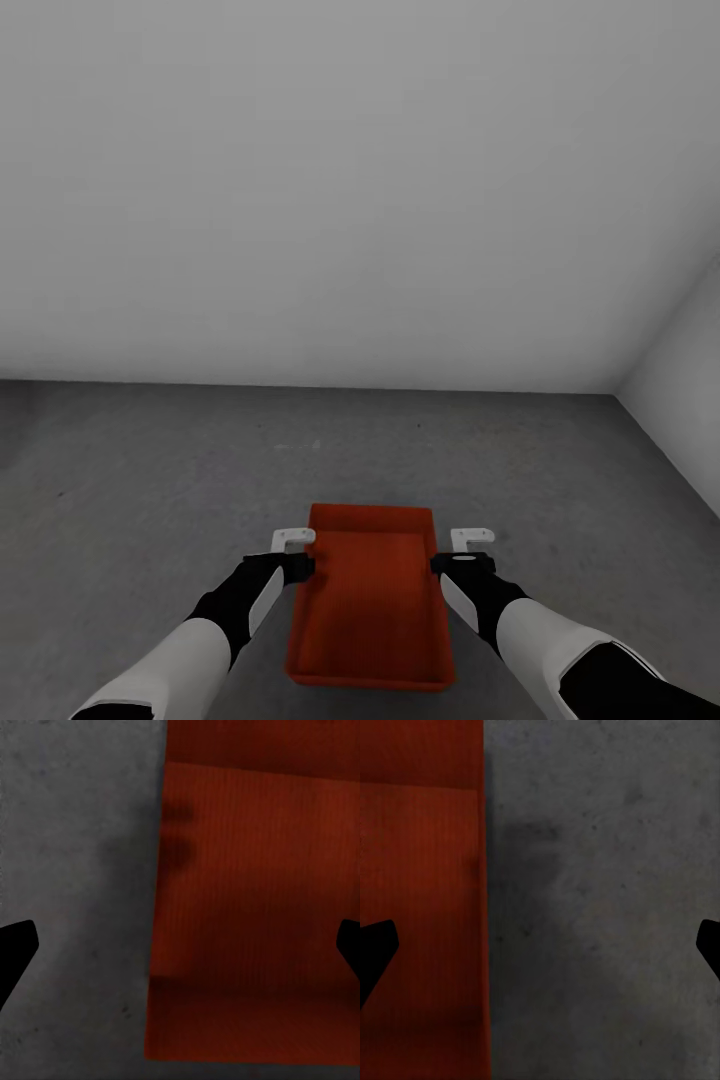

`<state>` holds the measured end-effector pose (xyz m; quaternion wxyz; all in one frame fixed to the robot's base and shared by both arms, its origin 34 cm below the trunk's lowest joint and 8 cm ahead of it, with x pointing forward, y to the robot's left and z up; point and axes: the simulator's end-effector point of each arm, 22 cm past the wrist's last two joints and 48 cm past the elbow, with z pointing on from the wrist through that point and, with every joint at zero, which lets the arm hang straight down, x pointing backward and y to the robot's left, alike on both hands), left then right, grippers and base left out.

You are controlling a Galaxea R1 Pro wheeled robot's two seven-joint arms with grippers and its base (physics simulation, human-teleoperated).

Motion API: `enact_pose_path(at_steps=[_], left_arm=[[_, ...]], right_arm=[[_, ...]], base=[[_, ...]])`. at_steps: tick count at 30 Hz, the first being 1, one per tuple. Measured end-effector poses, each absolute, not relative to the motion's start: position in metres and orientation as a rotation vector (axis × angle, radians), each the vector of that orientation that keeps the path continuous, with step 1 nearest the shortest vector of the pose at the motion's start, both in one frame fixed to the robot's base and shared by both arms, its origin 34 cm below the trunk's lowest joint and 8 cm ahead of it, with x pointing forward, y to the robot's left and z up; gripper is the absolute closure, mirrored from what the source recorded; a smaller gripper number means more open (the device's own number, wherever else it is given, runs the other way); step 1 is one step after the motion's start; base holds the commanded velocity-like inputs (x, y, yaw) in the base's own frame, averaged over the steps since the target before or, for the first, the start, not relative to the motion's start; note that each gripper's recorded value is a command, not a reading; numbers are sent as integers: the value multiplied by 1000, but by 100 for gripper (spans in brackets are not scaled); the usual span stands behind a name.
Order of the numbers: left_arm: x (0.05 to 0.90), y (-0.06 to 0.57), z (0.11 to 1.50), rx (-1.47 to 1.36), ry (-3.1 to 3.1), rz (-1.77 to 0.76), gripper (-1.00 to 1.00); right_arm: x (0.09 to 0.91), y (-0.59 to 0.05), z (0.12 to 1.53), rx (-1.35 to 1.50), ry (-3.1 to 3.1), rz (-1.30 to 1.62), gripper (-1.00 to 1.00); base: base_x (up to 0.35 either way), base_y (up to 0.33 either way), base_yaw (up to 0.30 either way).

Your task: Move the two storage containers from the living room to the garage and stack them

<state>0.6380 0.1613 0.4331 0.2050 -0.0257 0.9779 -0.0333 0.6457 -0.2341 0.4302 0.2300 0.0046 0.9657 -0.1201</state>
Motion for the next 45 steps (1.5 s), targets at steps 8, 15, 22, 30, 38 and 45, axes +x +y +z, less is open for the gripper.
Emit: enact_pose_path(at_steps=[8,15,22,30,38,45], left_arm=[[637,160,433,-69,2729,-96,-100],[636,158,432,-70,2738,-101,-100],[636,159,432,-70,2734,-100,-100],[637,159,433,-70,2729,-101,-100],[636,158,433,-70,2733,-102,-100],[636,158,433,-70,2734,-102,-100]], right_arm=[[646,-234,430,13,2657,-330,-100],[646,-234,430,12,2658,-331,-100],[646,-234,430,12,2657,-330,-100],[646,-234,430,12,2657,-330,-100],[646,-234,430,14,2657,-330,-100],[646,-234,430,13,2657,-330,-100]], base=[[-64,0,0],[-316,0,0],[-222,0,0],[-10,0,0],[0,0,0],[0,0,0]])
